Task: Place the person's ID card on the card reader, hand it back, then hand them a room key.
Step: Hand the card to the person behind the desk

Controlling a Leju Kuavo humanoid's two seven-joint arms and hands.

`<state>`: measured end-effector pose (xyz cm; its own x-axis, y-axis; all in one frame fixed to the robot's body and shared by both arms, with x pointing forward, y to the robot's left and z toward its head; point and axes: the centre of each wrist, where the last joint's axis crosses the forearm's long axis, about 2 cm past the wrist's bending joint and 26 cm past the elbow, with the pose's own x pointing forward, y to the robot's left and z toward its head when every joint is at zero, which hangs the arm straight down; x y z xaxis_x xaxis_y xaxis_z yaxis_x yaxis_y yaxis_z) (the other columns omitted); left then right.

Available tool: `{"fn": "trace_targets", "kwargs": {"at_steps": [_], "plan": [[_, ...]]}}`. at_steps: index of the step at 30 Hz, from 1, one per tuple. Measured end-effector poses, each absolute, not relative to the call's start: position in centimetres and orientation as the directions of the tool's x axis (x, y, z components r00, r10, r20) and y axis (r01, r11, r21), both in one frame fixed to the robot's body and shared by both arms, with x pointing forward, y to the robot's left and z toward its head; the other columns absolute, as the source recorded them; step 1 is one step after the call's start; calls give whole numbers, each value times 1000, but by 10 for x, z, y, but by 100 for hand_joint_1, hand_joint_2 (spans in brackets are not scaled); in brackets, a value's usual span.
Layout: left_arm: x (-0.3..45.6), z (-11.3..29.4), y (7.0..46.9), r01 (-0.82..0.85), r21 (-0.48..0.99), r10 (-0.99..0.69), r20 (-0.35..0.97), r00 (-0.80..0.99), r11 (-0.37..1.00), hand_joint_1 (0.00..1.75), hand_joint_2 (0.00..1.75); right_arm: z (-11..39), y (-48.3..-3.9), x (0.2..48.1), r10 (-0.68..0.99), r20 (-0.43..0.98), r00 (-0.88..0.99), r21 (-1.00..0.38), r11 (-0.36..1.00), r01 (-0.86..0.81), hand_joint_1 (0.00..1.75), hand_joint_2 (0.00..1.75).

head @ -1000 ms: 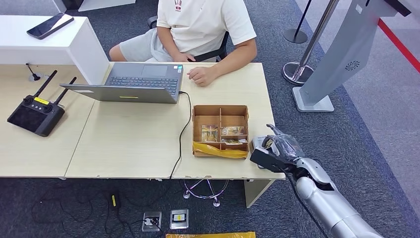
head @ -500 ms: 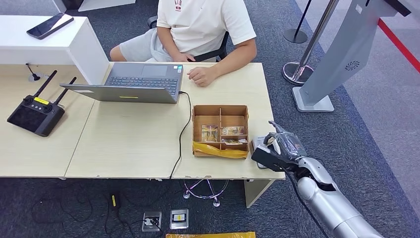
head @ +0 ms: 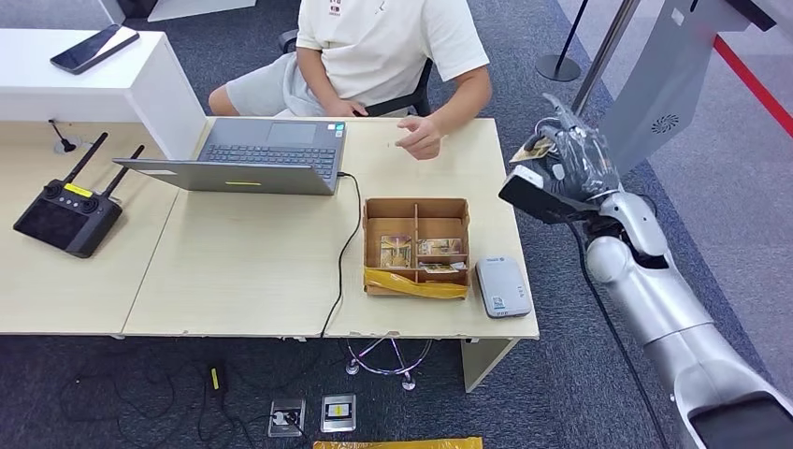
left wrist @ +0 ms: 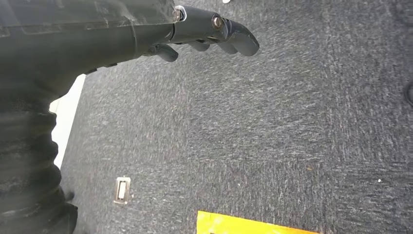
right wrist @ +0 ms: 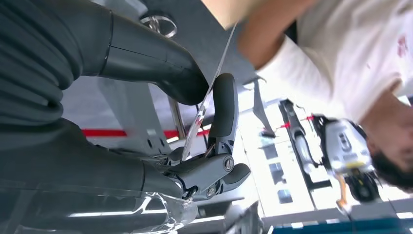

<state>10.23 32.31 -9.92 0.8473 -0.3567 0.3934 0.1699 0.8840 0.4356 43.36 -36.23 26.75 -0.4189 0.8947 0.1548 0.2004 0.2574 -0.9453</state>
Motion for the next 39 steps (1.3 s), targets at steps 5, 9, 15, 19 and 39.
{"fn": "trace_targets", "kwargs": {"at_steps": [5, 9, 15, 19, 39], "plan": [[104, -99, 323, 203, 434, -389, 397, 831, 877, 0, 175, 321, -353, 456, 877, 59, -477, -920, 233, 314, 175, 175], [106, -98, 323, 227, 433, -411, 400, 819, 873, 0, 175, 341, -333, 472, 856, 26, -516, -916, 228, 331, 175, 175], [107, -98, 325, 251, 439, -437, 399, 806, 863, 0, 175, 344, -304, 488, 843, 17, -538, -933, 207, 294, 173, 175], [107, -98, 328, 268, 444, -455, 394, 799, 855, 0, 175, 337, -288, 493, 840, 21, -542, -949, 187, 252, 173, 175], [106, -98, 332, 267, 437, -446, 382, 809, 859, 0, 175, 309, -264, 497, 843, 50, -536, -982, 140, 129, 0, 175]]}}
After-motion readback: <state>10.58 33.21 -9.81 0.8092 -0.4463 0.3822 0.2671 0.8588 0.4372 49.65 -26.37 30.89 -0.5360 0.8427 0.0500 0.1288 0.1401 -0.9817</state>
